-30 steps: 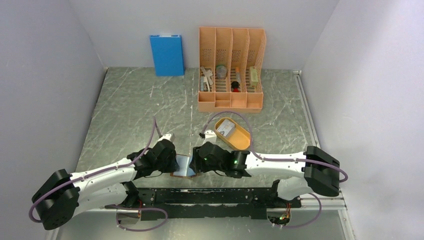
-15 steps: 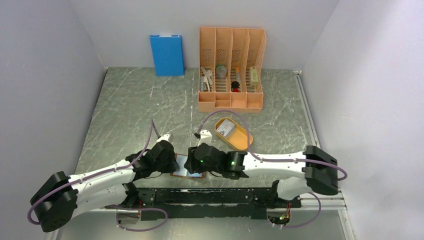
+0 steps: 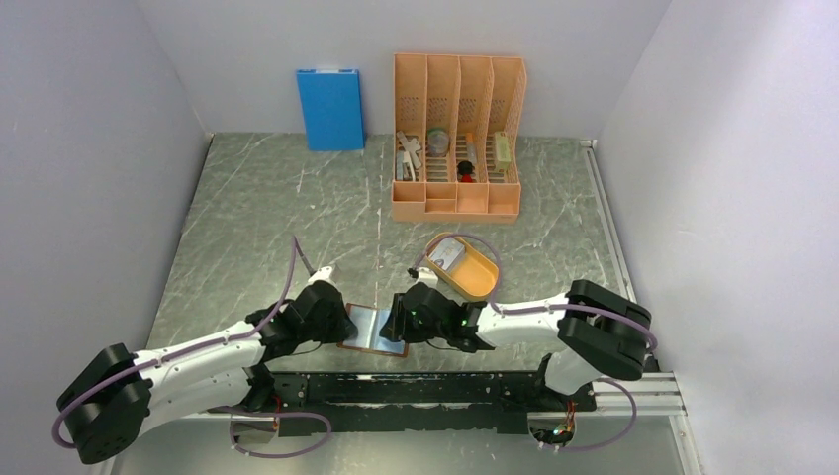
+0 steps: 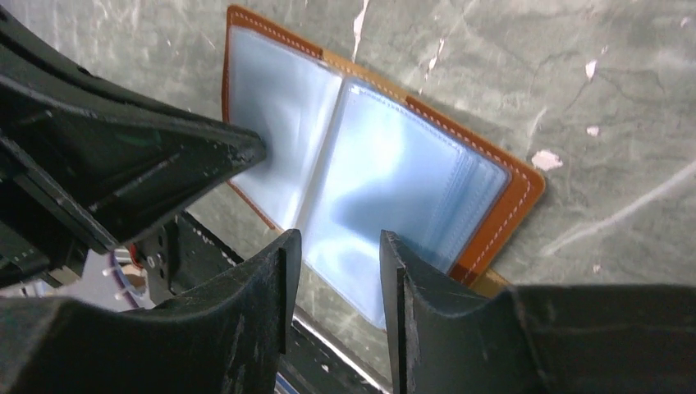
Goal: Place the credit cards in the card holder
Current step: Open the card holder at the center of the board.
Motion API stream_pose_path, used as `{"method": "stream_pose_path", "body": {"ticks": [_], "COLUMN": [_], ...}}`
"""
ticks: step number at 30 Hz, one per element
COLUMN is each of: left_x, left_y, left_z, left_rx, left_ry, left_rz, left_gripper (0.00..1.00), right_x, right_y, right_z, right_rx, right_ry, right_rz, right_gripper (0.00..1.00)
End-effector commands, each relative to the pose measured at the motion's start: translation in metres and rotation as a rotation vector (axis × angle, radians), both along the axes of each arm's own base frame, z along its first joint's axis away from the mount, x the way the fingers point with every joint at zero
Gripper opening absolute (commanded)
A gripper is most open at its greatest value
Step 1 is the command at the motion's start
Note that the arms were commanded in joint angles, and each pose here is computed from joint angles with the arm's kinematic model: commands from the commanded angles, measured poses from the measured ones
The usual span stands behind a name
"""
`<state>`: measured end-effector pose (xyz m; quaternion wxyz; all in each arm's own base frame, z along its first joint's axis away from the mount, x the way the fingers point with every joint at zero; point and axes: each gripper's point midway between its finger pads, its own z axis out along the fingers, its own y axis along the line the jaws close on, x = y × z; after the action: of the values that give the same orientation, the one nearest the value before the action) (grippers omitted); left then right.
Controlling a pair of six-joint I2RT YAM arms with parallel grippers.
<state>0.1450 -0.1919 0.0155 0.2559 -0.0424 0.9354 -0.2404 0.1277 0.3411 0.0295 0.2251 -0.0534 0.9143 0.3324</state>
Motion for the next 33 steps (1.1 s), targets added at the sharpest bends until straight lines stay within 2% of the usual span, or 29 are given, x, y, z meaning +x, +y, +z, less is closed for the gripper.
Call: {"method": "stream_pose_path", "body": {"ticks": [1,9,13,18,22,25,29,33], "left_x": [-0.008,0.016,0.021,0.019,0.020,0.021,0.021,0.020], "left_y": [0.005,0.002,-0.001,0.000,-0.001,-0.003,-0.004,-0.002], "left_z": [-0.015,-0.002,0.001,-0.002,0.000,0.001,0.002,0.002], "left_rx": [0.017,0.060,0.074,0.071,0.065,0.061,0.059,0.057], "left_ry": [0.034,-0.028,-0.032,-0.023,-0.025,-0.027,-0.024,-0.024], "left_rz": [-0.002,0.052,0.050,0.053,0.056,0.056,0.056,0.060], "left_gripper": [0.05,0.05,0.05,0.05,0.05,0.05,0.05,0.05], "right_x": [0.010,0.062,0.071,0.038,-0.006,-0.035,-0.048,-0.060], "right_y": [-0.024,-0.048,-0.039,-0.011,0.006,0.014,0.007,0.011], "right_z": [-0.033,-0.031,0.001,0.066,0.086,0.076,0.037,0.016], "right_rx": [-0.092,-0.162,-0.145,-0.122,-0.112,-0.074,-0.132,-0.125], "right_ry": [0.030,-0.029,-0.094,-0.247,-0.293,-0.258,-0.179,-0.117], "right_rz": [-0.063,-0.124,-0.092,0.045,0.166,0.266,0.295,0.343], "right_gripper": [0.44,0.44,0.44,0.47,0.47,0.45,0.42,0.41]}}
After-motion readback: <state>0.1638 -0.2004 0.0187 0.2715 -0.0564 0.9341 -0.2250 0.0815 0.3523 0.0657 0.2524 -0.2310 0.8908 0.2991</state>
